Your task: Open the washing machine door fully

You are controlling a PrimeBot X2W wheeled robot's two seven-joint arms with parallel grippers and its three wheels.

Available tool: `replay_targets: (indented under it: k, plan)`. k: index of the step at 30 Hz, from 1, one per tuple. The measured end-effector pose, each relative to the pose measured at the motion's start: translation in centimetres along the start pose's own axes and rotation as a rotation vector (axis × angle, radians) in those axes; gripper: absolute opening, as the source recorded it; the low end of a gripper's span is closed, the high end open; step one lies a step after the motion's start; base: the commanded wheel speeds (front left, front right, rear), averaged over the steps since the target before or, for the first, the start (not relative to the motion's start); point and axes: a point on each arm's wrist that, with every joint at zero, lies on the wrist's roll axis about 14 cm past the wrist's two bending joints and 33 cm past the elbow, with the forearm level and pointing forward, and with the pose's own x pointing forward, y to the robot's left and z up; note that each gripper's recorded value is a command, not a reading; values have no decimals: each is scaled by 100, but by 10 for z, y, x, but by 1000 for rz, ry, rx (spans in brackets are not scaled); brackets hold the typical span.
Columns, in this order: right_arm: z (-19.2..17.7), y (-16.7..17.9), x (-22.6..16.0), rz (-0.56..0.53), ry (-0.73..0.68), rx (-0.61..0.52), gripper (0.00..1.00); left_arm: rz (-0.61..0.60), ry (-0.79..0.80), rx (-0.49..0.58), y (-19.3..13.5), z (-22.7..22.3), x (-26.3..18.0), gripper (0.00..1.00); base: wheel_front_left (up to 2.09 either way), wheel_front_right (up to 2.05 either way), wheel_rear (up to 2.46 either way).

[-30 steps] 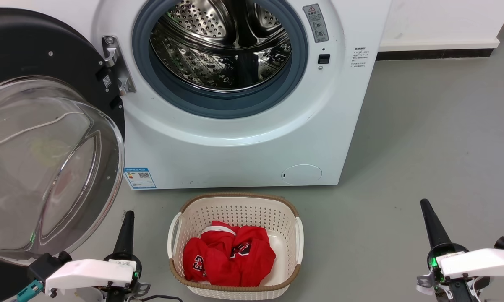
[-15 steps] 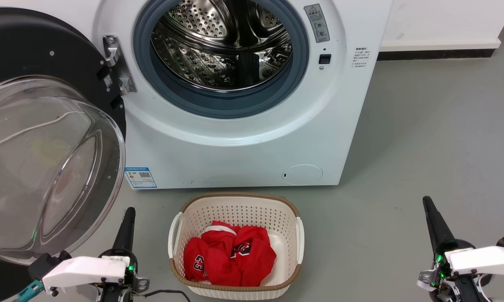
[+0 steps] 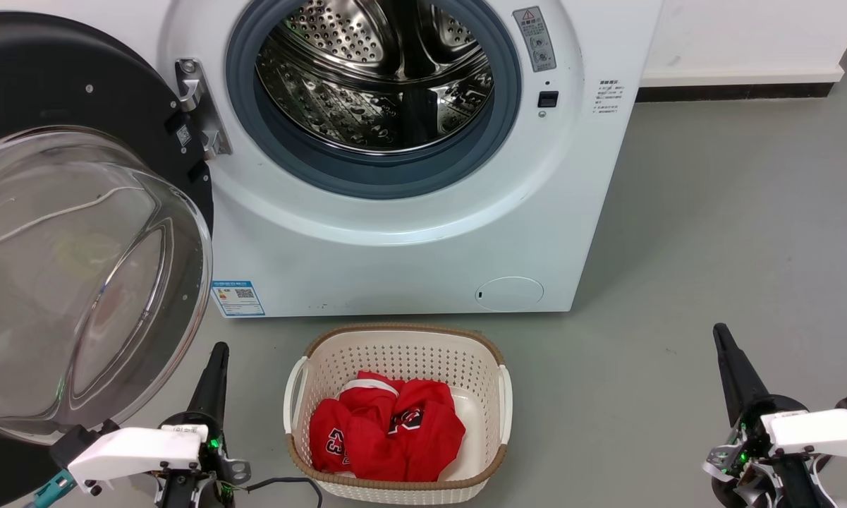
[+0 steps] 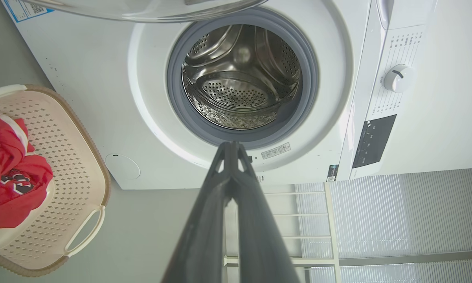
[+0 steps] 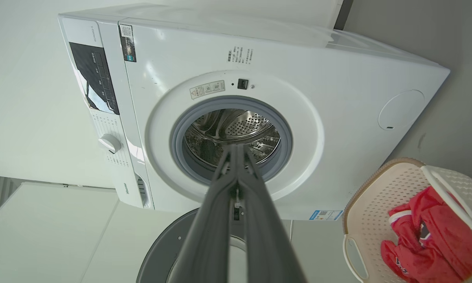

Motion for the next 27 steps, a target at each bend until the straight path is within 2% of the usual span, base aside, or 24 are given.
replay_targets:
  k: [20,27]
  plan:
    - [2,3,4,14,0,143,0,-22,7,-144,-4,2,3,0,0,0,0]
    - [3,4,5,15,1,148,0,-23,7,-148,-4,2,3,0,0,0,0]
